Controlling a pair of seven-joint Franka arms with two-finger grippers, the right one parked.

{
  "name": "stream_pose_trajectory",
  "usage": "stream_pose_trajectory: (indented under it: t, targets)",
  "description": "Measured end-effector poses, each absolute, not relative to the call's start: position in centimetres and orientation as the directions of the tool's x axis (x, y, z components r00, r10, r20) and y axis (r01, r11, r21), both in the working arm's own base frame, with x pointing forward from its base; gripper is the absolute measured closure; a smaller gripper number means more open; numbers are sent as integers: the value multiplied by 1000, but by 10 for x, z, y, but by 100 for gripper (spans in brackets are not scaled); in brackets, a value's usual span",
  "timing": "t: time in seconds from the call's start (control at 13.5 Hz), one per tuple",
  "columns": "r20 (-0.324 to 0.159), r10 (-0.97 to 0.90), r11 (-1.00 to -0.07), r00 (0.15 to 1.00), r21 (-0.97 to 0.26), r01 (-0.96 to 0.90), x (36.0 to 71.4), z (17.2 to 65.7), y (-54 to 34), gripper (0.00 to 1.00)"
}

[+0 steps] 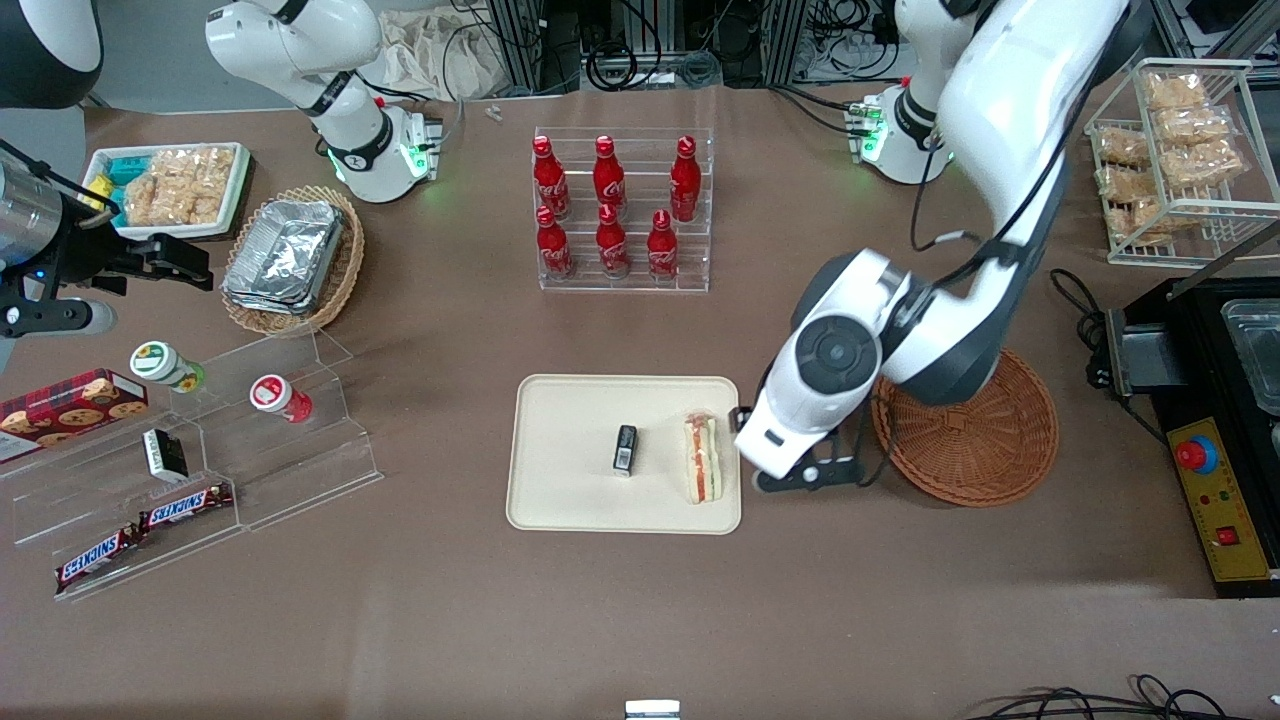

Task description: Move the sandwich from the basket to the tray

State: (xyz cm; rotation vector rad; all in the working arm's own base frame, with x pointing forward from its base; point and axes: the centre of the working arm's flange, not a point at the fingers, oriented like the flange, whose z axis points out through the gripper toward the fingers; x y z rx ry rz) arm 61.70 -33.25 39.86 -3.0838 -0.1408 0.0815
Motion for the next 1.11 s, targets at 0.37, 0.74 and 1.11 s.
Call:
stream_pose_trajectory:
  t: [0.37,0.74,1.11]
  targets:
    - [-64,-10,-999,998,-46,-13,589,461,-235,0]
    - [-30,-69,-997,997,-24,-70,542,511,-95,0]
    - [15,-43,-999,999,-16,-43,547,536,-43,0]
